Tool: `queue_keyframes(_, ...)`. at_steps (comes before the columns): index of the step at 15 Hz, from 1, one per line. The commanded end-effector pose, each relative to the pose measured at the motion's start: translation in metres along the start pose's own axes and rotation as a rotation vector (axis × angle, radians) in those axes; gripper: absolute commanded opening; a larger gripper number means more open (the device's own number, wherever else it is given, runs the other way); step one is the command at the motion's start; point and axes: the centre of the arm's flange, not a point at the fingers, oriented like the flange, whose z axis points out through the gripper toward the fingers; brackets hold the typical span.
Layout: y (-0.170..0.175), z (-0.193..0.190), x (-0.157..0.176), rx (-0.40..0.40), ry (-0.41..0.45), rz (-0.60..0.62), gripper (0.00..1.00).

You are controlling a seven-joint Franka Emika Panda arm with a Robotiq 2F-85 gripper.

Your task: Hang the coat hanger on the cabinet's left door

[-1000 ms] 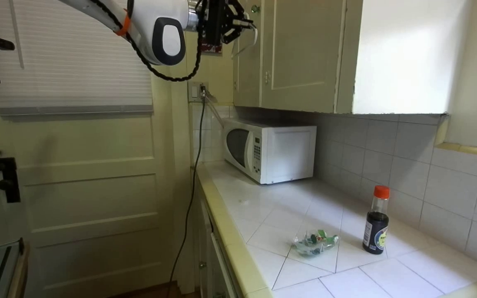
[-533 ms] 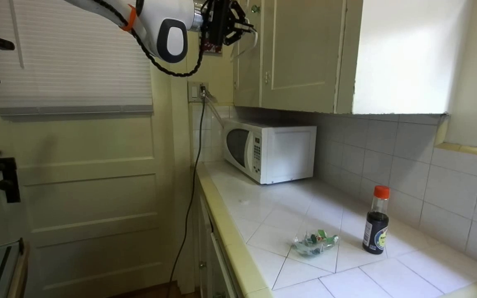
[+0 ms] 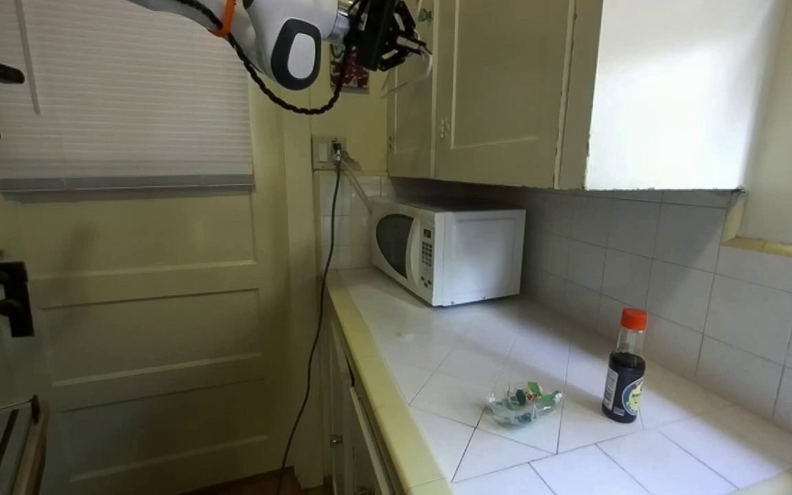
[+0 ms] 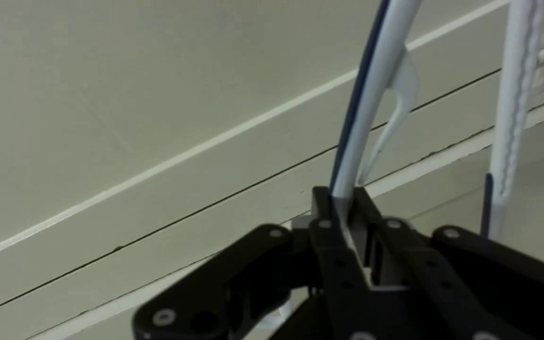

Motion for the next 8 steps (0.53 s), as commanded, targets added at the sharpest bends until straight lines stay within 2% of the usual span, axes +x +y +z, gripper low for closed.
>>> queue_keyframes(1, 0.008, 0.017, 0.013, 0.038, -0.023, 0.022, 0.03)
queue_keyframes(8, -0.001, 0.029, -0.001, 0.094, -0.060, 0.017, 0.03)
